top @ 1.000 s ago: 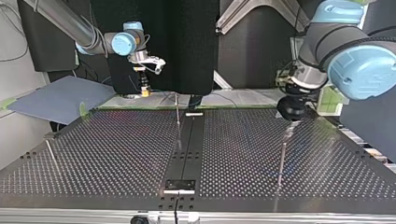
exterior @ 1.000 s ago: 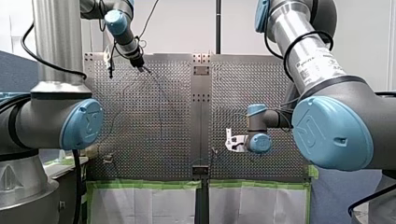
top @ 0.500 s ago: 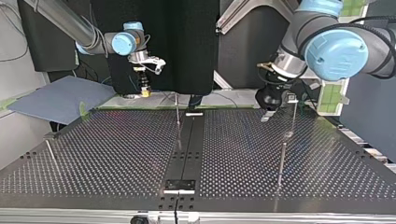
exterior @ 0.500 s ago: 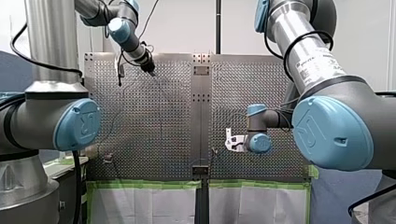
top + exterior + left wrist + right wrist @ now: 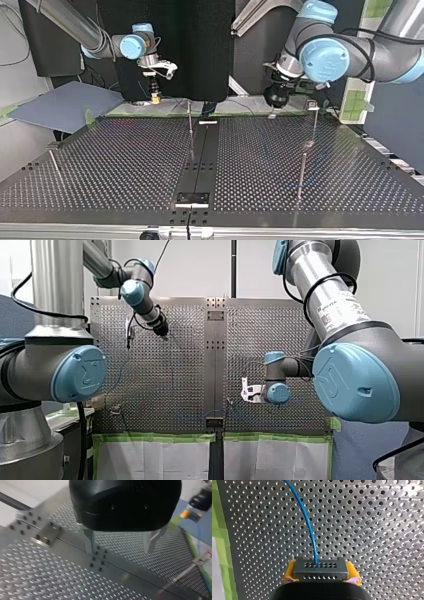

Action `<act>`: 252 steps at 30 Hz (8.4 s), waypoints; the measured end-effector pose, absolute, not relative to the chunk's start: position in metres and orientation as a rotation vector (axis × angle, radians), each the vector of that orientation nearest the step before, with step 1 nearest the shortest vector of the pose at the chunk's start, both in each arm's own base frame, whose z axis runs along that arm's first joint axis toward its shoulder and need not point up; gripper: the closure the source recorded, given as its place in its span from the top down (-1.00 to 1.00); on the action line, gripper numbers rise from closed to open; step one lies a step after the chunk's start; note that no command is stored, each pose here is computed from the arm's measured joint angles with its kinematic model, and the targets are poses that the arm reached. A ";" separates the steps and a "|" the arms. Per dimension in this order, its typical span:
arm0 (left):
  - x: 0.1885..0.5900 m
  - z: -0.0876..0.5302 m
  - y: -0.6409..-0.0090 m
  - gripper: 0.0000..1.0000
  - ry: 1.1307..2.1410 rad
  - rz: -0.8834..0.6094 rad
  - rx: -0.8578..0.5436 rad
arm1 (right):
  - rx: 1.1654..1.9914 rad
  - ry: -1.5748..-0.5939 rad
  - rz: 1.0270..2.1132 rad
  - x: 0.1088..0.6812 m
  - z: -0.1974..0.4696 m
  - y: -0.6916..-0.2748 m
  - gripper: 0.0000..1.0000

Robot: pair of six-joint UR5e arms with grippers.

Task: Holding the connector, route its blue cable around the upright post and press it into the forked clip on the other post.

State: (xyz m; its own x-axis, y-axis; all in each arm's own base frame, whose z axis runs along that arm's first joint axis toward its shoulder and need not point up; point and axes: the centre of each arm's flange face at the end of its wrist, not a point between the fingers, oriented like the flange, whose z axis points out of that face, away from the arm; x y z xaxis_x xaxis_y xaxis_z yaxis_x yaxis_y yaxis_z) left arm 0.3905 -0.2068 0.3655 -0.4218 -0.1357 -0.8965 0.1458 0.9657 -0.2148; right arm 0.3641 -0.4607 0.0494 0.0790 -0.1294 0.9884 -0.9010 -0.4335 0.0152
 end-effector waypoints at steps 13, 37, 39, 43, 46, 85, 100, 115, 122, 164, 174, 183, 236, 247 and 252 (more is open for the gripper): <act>0.426 0.361 -0.236 0.93 1.874 -0.261 0.165 | 1.676 -1.034 1.414 0.364 0.049 -0.460 -1.00; 0.458 0.388 -0.228 0.98 1.639 -0.029 0.222 | 1.708 -1.133 1.135 0.332 0.024 -0.427 -1.00; 0.460 0.390 -0.228 0.98 1.621 -0.018 0.225 | 1.711 -1.127 1.123 0.332 0.024 -0.426 -1.00; 0.464 0.393 -0.226 0.98 1.589 0.015 0.220 | 1.723 -1.106 1.102 0.333 0.023 -0.423 -1.00; 0.467 0.395 -0.224 0.98 1.563 0.052 0.213 | 1.727 -1.100 1.095 0.333 0.022 -0.421 -1.00; 0.524 0.370 -0.231 0.98 1.336 0.387 0.307 | 1.744 -1.044 1.147 0.343 0.021 -0.411 -1.00; 0.554 0.357 -0.229 0.98 1.314 0.510 0.322 | 1.744 -1.037 1.158 0.345 0.021 -0.412 -1.00; 0.569 0.361 -0.219 0.98 1.326 0.541 0.269 | 1.744 -1.035 1.163 0.345 0.021 -0.412 -1.00; 0.571 0.356 -0.223 0.98 1.329 0.527 0.283 | 1.744 -1.035 1.163 0.345 0.021 -0.412 -1.00; 0.558 0.226 -0.236 0.98 1.565 0.601 0.379 | 1.752 -1.032 1.158 0.346 0.021 -0.410 -1.00; 0.548 0.187 -0.236 0.98 1.600 0.599 0.405 | 1.753 -1.031 1.157 0.346 0.021 -0.410 -1.00; 0.550 0.146 -0.238 0.98 1.643 0.600 0.439 | 1.751 -1.030 1.159 0.346 0.022 -0.410 -1.00; 0.530 0.021 -0.255 0.98 1.801 0.526 0.529 | 1.758 -1.015 1.175 0.353 0.033 -0.403 -1.00; 0.523 -0.006 -0.261 0.98 1.862 0.520 0.560 | 1.753 -1.011 1.183 0.354 0.034 -0.404 -1.00; 0.515 -0.027 -0.266 0.98 1.896 0.507 0.581 | 1.751 -1.009 1.186 0.354 0.035 -0.405 -1.00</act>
State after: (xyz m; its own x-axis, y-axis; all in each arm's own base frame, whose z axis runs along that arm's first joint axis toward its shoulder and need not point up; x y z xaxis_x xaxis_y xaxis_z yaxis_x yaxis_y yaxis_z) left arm 0.5147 -0.2658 -0.0274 -0.3405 0.6039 -0.7207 0.1634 0.7928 0.5871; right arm 0.3544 -0.4047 0.0350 0.2504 -0.1841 0.9505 -0.9089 -0.3829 0.1653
